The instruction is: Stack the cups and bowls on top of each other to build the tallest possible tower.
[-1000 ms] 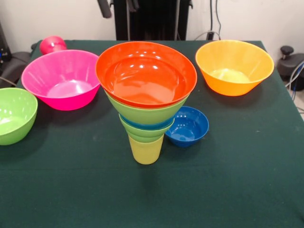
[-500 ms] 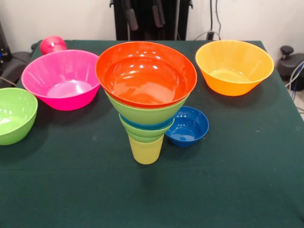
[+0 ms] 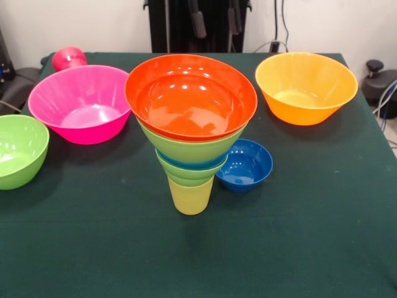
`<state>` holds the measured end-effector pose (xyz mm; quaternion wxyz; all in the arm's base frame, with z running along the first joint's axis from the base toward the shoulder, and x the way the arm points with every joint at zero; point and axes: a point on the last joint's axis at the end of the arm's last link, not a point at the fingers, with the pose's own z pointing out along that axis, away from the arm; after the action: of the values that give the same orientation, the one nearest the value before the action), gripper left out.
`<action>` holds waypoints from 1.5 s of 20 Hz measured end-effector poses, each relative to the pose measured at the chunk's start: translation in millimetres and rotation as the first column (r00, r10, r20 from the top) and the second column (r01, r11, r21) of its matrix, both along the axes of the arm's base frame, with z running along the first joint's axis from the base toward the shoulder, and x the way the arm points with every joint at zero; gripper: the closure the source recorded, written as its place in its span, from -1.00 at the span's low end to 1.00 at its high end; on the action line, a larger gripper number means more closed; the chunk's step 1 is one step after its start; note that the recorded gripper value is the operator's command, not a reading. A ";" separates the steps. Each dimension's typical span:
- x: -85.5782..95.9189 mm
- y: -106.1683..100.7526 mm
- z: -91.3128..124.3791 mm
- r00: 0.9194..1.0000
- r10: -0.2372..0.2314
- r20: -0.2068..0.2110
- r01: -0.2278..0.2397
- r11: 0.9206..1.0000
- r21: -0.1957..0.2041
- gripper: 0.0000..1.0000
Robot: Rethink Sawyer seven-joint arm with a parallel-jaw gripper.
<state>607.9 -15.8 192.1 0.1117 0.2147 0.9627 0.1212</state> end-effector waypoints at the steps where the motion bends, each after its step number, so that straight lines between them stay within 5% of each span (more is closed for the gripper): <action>1: -1.5 1.1 0.1 1.000 -0.002 -0.001 0.002 1.000 -0.001 -1.00; 9: -31.8 8.7 4.5 0.997 -0.080 0.002 0.080 0.996 -0.023 -1.00; 15: -58.8 3.2 2.8 0.986 -0.163 0.027 0.165 0.984 -0.065 -1.00; 29: -129.1 7.3 -47.5 0.941 -0.322 0.099 0.334 0.933 -0.138 -1.00; 30: -135.5 8.3 -55.9 0.933 -0.342 0.112 0.355 0.924 -0.144 -1.00</action>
<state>472.4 -7.5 136.2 0.1892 0.3673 0.9101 0.0298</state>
